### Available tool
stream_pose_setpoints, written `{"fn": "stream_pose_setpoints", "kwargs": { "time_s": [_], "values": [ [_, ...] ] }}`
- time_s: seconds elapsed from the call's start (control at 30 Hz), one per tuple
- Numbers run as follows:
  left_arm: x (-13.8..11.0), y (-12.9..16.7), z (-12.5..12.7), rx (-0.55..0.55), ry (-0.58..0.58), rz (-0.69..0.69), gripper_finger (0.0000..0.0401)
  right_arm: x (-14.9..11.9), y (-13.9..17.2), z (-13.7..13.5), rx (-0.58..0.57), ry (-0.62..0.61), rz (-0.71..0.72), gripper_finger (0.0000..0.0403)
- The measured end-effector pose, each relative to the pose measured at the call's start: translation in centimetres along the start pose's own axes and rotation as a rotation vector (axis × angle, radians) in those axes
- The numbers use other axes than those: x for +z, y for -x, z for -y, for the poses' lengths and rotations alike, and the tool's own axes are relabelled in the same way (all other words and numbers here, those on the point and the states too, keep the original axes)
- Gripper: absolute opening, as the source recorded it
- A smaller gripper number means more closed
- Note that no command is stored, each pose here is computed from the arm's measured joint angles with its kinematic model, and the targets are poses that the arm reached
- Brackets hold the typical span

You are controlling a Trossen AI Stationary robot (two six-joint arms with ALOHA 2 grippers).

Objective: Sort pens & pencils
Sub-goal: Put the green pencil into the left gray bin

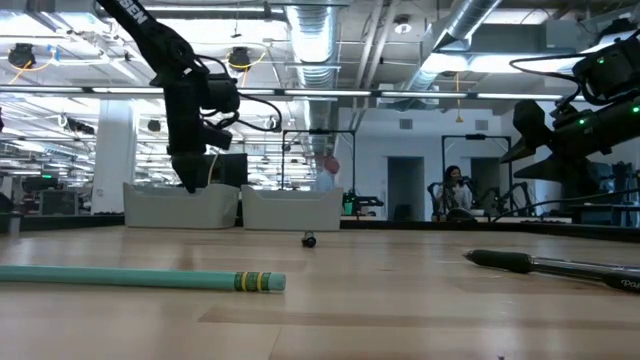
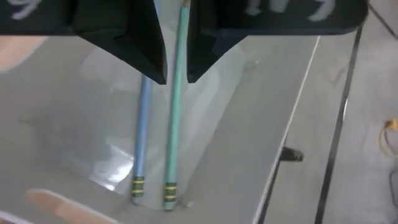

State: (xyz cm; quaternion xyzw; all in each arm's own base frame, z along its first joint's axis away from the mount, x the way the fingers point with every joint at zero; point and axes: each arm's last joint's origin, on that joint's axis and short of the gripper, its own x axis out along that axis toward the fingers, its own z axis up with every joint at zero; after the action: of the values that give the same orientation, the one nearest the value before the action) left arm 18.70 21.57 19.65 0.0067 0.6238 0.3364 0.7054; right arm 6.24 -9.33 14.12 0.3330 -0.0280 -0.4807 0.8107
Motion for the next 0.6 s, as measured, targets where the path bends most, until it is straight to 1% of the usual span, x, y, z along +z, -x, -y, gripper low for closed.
{"fn": "stream_pose_setpoints", "kwargs": {
  "time_s": [0.1, 0.23, 0.37, 0.47, 0.53, 0.6],
  "values": [
    [-0.1, 0.5, -0.2, 0.002, 0.045, 0.017, 0.0057, 0.0, 0.0, 0.0, 0.0, 0.0, 0.0, 0.0212],
    [-0.1, 2.5, -0.9, 0.02, 0.096, 0.086, 0.0057, 0.0, 0.0, 0.0, 0.0, 0.0, 0.0, 0.0212],
    [-0.3, 6.1, -2.0, 0.05, 0.166, 0.203, 0.0057, 0.0, 0.0, 0.0, 0.0, 0.0, 0.0, 0.0212],
    [-0.9, 9.2, -2.1, 0.063, 0.236, 0.31, 0.0057, 0.0, 0.0, 0.0, 0.0, 0.0, 0.0, 0.0212],
    [-1.3, 11.3, -1.9, 0.033, 0.303, 0.402, 0.0057, 0.0, 0.0, 0.0, 0.0, 0.0, 0.0, 0.0212],
    [-1.9, 13.2, -1.4, -0.056, 0.369, 0.493, 0.0057, 0.0, 0.0, 0.0, 0.0, 0.0, 0.0, 0.0212]
  ]
}}
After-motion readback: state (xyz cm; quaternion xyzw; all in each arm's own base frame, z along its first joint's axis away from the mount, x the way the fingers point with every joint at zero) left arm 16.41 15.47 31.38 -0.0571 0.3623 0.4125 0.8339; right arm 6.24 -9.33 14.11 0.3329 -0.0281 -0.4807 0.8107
